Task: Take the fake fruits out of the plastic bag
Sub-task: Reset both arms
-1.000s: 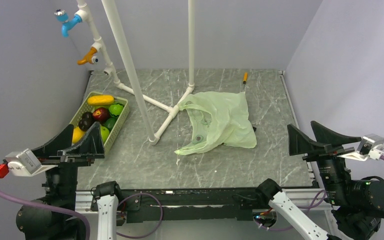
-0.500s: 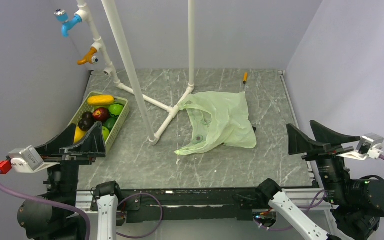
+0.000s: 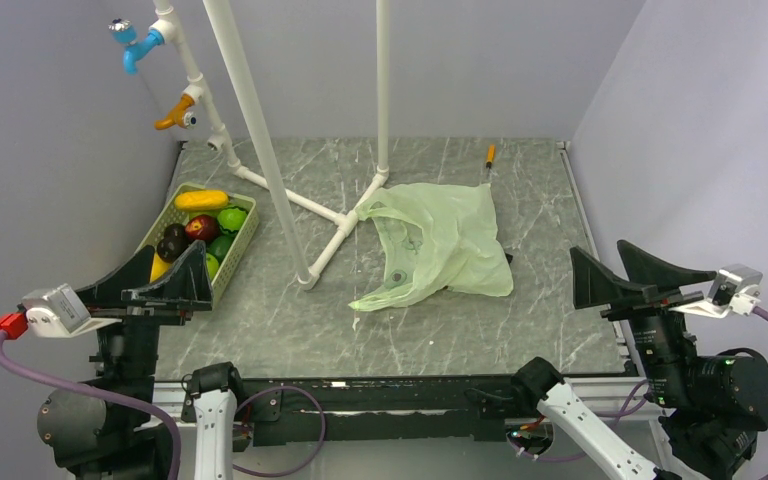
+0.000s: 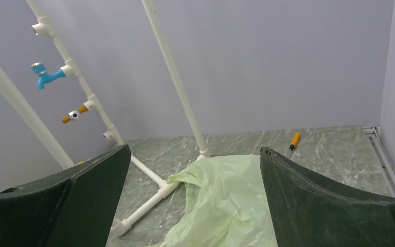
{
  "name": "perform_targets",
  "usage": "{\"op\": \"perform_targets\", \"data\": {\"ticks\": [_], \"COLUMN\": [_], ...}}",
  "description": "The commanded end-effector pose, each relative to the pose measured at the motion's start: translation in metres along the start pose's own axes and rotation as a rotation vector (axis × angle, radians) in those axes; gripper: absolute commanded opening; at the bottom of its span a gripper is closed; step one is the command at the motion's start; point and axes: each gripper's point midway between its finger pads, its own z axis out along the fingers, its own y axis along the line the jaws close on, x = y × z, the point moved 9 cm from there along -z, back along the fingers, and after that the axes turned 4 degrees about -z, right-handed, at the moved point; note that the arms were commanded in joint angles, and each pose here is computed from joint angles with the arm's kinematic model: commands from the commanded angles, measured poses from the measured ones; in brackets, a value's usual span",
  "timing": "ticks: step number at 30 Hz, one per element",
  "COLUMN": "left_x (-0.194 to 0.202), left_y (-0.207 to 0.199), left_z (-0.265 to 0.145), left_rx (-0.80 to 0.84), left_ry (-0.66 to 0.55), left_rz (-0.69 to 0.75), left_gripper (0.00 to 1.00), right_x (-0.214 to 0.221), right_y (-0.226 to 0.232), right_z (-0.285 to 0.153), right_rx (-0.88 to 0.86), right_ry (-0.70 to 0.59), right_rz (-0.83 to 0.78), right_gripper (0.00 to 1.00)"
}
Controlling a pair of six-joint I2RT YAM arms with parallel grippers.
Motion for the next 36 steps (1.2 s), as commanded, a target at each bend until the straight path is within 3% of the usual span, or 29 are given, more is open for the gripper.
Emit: {"op": "perform_targets", "data": {"ticks": [1,36], "left_x": [-0.0003,0.0045], "left_y": [0.0008,0.0043], "left_z": [0.0077,0.0114], "left_rx": [0.012,0.011], "left_ry": [0.005,0.033], "left_rz": [0.004,0.01], "left_gripper": [0.99,0.99], "right_x": [-0.0008,0.002], "right_y": [0.0039,0.007], "right_z": [0.0076,0.0101], "right_rx": [-0.01,-0.04], "right_ry": [-0.004,0.009], "right_rz": [0.003,-0.011], "right_gripper": [1.0,1.0]}}
